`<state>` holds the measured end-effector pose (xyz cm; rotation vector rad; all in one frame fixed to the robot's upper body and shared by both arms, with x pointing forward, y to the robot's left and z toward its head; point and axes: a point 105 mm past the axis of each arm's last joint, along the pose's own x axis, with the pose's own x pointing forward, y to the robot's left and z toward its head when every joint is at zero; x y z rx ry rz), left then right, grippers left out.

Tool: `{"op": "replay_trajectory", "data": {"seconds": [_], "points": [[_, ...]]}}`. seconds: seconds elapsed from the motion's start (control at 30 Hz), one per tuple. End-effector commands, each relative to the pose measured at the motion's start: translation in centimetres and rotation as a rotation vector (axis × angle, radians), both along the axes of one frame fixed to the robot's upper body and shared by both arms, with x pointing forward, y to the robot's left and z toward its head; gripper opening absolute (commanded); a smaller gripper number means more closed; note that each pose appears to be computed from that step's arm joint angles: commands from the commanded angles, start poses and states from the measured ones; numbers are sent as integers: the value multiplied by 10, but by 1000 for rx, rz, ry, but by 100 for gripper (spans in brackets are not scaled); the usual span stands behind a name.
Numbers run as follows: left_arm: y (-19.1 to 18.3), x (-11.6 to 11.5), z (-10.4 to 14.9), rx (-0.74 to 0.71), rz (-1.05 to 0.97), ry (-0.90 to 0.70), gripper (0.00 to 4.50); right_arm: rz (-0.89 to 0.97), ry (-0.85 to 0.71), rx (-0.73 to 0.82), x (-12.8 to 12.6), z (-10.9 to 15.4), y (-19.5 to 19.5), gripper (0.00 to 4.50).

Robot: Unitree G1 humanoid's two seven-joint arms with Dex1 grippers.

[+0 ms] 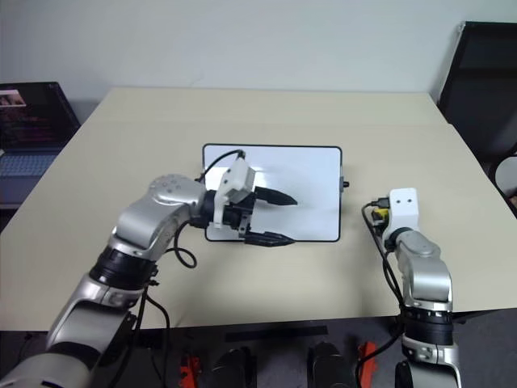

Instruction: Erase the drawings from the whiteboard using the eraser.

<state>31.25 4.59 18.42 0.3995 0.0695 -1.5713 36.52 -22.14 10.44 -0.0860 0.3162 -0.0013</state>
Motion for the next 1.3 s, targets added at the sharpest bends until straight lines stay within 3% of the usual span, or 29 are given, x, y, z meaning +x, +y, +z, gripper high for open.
{"op": "replay_trajectory", "data": {"seconds": [0.03,0.1,0.43,0.6,0.8,0.9,1.1,1.3], "points": [[-9,-1,10,-1,-48,-60,450,-48,-48,29,6,11,-14,98],[-12,0,11,-2,-55,-65,450,-65,-47,48,8,10,-17,98],[0,4,10,-17,7,-49,450,-57,-93,92,10,16,-18,446],[19,8,10,-46,104,-34,450,27,-210,86,3,42,-4,449],[73,10,8,-176,432,6,450,113,-370,-6,-41,63,16,449],[105,7,10,-353,722,53,450,62,-441,42,-64,56,14,449],[151,3,0,-504,1159,-22,450,10,-481,71,-83,28,-1,449],[187,-13,-28,-481,1456,-123,450,54,-462,63,-73,6,-4,449]]}}
